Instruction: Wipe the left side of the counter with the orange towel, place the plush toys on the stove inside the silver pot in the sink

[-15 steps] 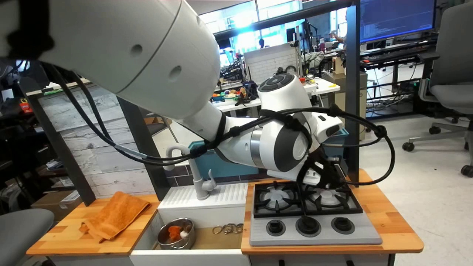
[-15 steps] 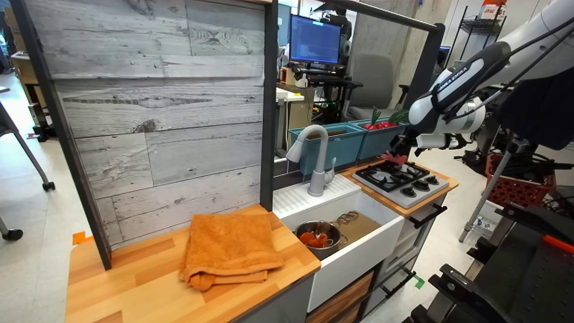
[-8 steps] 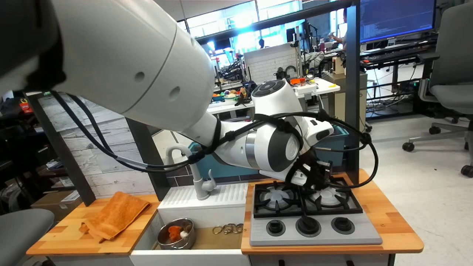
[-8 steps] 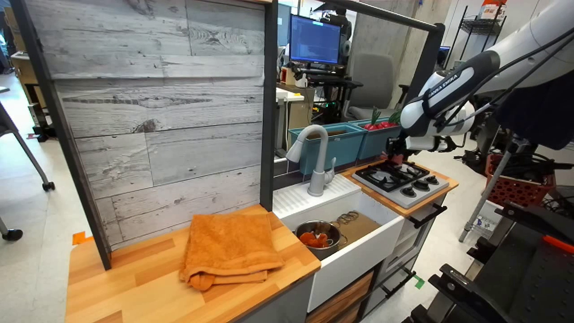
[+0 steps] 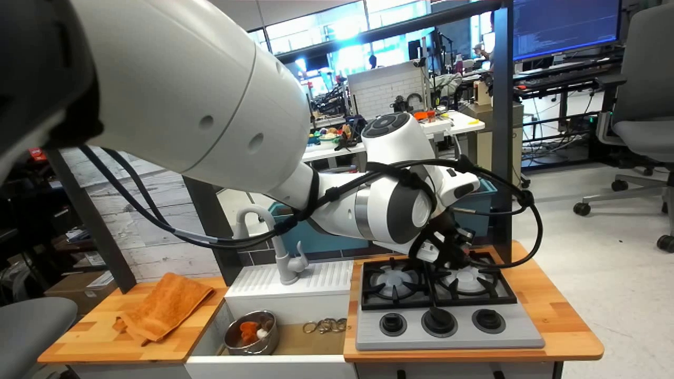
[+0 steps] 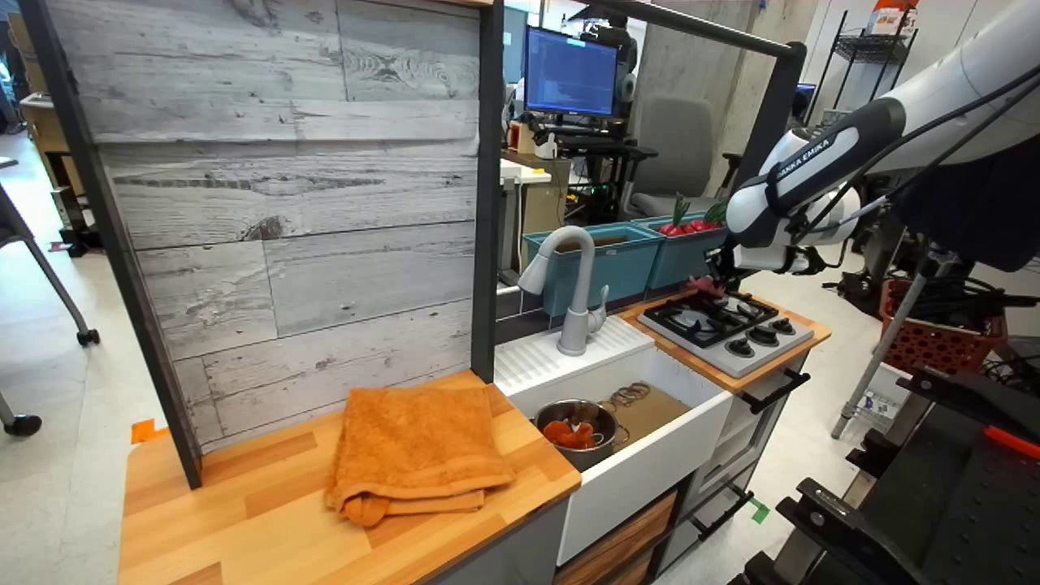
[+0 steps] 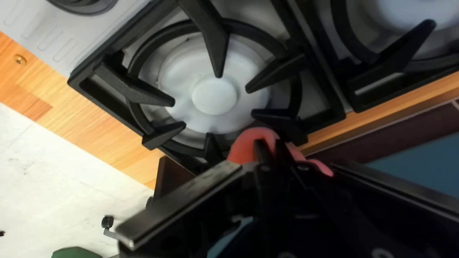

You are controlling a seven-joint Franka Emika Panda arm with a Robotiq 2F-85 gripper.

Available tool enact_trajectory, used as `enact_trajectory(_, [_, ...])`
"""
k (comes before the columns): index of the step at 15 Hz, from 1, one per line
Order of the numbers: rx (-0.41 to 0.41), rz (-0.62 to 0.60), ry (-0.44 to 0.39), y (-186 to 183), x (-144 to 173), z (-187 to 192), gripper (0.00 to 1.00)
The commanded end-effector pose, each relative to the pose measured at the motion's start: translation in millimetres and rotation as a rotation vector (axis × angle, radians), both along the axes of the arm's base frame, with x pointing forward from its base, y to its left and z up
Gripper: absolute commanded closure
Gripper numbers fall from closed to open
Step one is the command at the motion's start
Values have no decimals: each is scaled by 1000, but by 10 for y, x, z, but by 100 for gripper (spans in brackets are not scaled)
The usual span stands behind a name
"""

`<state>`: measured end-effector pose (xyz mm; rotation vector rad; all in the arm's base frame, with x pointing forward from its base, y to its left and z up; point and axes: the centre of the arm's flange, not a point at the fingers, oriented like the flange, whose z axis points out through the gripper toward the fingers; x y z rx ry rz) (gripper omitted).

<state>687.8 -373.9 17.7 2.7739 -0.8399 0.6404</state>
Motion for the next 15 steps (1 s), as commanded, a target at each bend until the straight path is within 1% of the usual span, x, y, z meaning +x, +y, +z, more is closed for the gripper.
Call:
enact_trajectory(1, [77,68,56,216,-211,112,99])
enact_trajectory(2, [100,130,76,400,-404,203,99])
enact_trajectory(3, [109,176,91,558,-533,270,99])
enact_trajectory(6, [144,338,110,851,-540,289,99])
enact_trajectory(9, [149,518,98,1196,-587,285,99])
enact_trajectory(11, [163,633,107,1438,-654,253,99])
enact_trajectory(15, [164,864,124,2028,-850,117,99])
